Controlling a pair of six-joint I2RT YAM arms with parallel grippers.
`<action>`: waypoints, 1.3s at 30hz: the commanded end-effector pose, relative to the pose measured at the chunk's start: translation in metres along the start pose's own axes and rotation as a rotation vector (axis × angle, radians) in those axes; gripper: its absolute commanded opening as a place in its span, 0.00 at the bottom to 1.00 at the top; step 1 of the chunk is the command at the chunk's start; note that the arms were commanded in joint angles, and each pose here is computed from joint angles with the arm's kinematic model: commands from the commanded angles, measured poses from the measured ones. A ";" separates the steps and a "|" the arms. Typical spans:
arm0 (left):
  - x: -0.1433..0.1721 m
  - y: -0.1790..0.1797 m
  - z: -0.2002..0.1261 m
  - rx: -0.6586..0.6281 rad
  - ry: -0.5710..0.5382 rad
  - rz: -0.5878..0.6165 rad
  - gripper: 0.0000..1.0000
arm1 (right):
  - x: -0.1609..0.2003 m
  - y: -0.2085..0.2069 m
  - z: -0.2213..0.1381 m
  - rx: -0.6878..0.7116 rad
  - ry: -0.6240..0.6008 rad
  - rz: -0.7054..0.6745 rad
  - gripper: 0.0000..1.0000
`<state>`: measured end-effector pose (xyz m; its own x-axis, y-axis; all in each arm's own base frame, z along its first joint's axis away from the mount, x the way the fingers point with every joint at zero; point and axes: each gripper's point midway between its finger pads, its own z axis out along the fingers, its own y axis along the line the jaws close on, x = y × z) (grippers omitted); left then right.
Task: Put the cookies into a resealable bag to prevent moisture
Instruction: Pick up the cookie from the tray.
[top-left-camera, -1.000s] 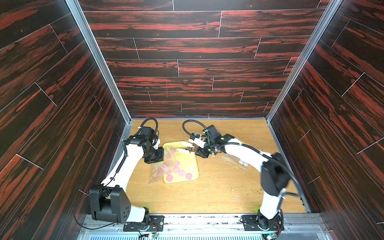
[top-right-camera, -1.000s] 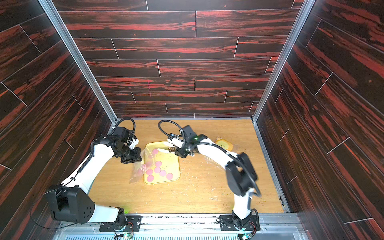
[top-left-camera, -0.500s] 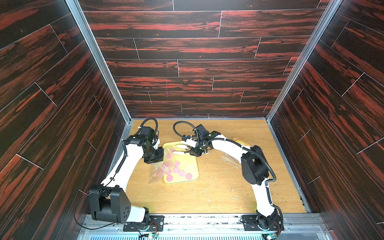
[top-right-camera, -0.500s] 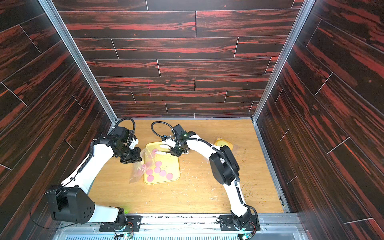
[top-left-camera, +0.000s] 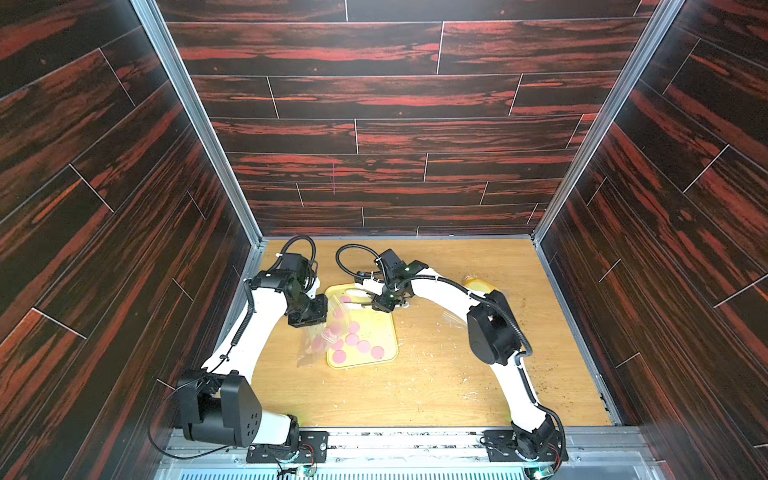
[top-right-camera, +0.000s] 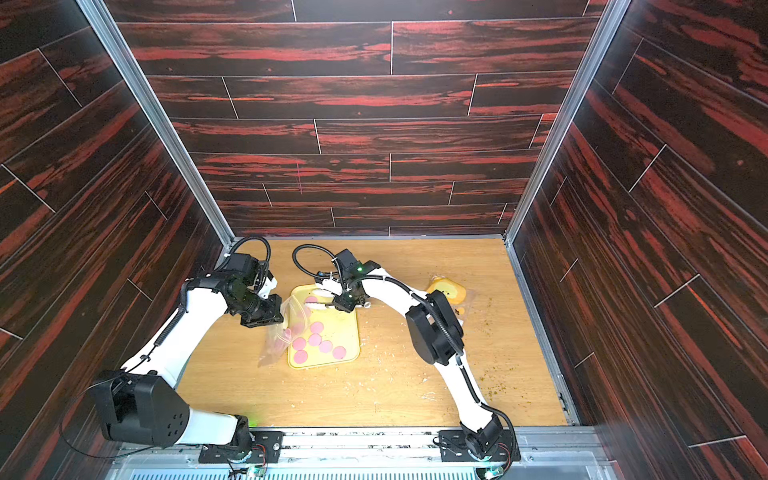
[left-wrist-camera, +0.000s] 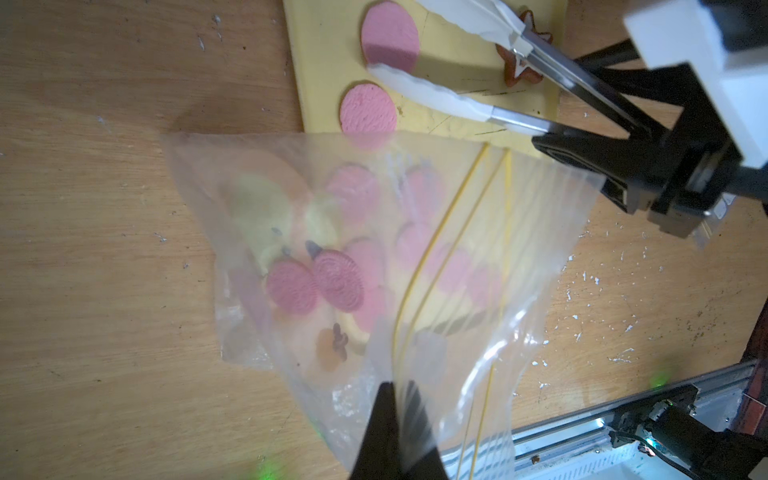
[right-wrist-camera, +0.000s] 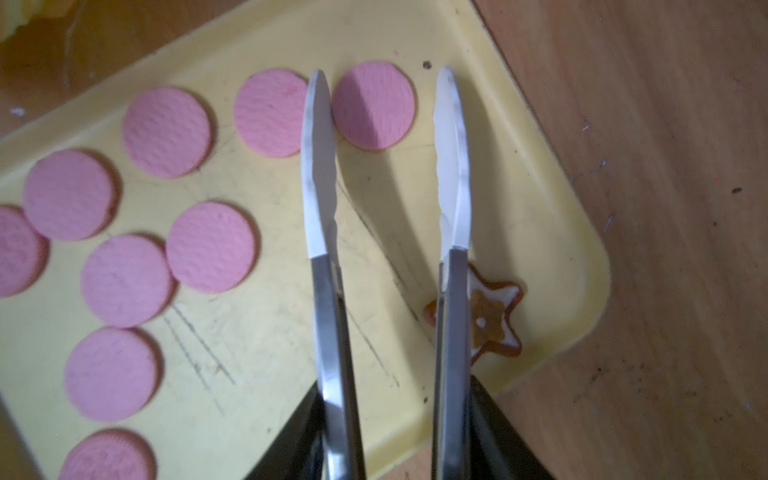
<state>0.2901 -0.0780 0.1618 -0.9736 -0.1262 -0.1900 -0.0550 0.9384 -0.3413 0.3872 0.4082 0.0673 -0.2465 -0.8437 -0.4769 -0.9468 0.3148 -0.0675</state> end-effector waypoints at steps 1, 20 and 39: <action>0.003 0.001 -0.004 -0.001 0.009 0.014 0.00 | 0.002 0.005 0.016 -0.027 0.031 -0.006 0.51; 0.001 0.001 -0.004 -0.001 0.007 0.021 0.00 | -0.003 0.004 -0.014 0.020 0.029 -0.009 0.42; -0.003 -0.001 -0.001 0.013 0.015 0.018 0.00 | 0.013 0.038 -0.128 0.054 -0.172 0.042 0.42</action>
<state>0.2909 -0.0793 0.1580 -0.9772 -0.1182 -0.1765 -0.0508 0.9369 -0.3458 0.3339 0.3550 0.1378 -0.2629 -0.7990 -0.5408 -0.9213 0.3743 -0.1052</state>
